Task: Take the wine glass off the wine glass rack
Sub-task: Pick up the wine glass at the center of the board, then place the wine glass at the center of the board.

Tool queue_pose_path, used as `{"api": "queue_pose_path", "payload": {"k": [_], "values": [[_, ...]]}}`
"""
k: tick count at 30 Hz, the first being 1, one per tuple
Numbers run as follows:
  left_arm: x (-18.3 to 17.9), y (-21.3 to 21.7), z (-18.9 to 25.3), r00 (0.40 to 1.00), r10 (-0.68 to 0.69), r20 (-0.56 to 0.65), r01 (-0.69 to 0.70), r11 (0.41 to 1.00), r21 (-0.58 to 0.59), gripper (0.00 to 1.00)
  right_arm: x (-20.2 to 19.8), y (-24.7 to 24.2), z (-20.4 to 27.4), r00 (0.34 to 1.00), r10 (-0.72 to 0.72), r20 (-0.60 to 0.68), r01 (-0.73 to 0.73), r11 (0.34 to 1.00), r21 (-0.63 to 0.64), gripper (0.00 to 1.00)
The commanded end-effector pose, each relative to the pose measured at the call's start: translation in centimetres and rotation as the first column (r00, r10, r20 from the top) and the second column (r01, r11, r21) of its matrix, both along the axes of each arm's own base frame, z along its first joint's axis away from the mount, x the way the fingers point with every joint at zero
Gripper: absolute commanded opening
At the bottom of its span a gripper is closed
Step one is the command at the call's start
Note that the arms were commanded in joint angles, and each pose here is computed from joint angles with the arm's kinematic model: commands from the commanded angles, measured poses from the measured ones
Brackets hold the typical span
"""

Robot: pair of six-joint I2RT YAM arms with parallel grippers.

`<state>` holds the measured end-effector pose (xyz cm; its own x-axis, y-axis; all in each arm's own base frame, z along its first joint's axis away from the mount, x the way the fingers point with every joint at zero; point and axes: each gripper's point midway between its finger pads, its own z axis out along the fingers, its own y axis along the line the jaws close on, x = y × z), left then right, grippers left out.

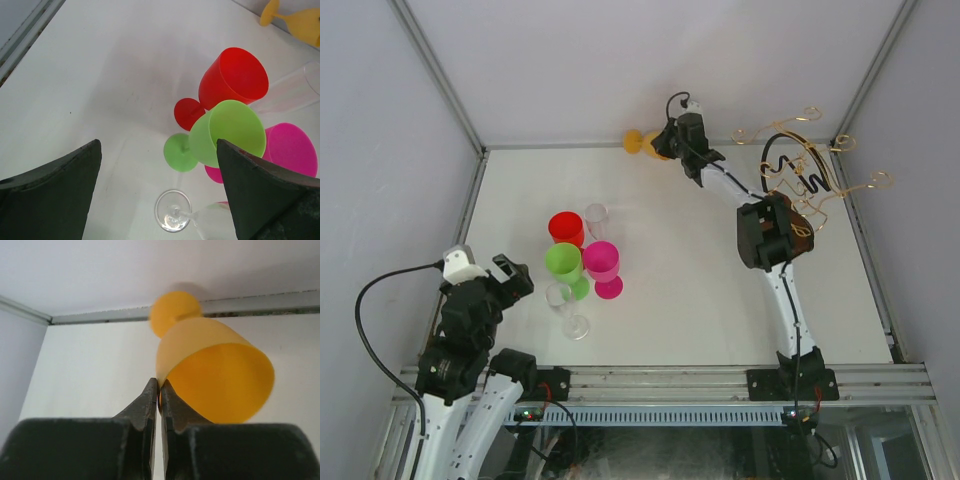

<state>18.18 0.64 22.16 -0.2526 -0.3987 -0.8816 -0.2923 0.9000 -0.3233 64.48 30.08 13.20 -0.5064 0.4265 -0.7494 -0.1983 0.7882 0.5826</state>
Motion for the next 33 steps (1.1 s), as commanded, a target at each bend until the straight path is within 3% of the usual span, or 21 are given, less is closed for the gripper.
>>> {"api": "queue_pose_path", "payload": {"k": [1, 7, 14, 19, 23, 33], "values": [[0.5, -0.2, 0.2, 0.999, -0.003, 0.032, 0.004, 1.0, -0.012, 1.0, -3.6, 0.7, 10.9, 0.978, 0.005, 0.211, 0.037, 0.98, -0.195, 0.0], [0.4, -0.1, 0.4, 0.999, -0.002, 0.042, 0.003, 1.0, -0.014, 1.0, -9.8, 0.1, 15.9, 0.963, 0.044, 0.267, 0.068, 0.915, -0.397, 0.0], [0.2, -0.1, 0.6, 0.999, -0.004, 0.054, 0.005, 1.0, -0.018, 1.0, -19.6, -3.1, 18.9, 0.976, 0.078, 0.202, 0.052, 0.82, -0.569, 0.0], [0.0, 0.1, 0.9, 0.997, 0.003, 0.071, -0.002, 1.0, -0.019, 1.0, -27.4, -5.3, 18.5, 0.981, 0.131, 0.14, -0.019, 0.793, -0.609, 0.0], [-0.1, 0.4, 1.0, 0.997, 0.02, 0.078, -0.019, 1.0, -0.016, 1.0, -33.1, -6.7, 18.1, 0.983, 0.166, 0.079, -0.091, 0.812, -0.576, 0.0], [0.1, 0.2, 0.7, 0.998, 0.013, 0.06, -0.012, 1.0, -0.014, 1.0, -44.1, -7.1, 17.2, 0.936, 0.336, -0.102, -0.332, 0.754, -0.567, 0.0]]}}
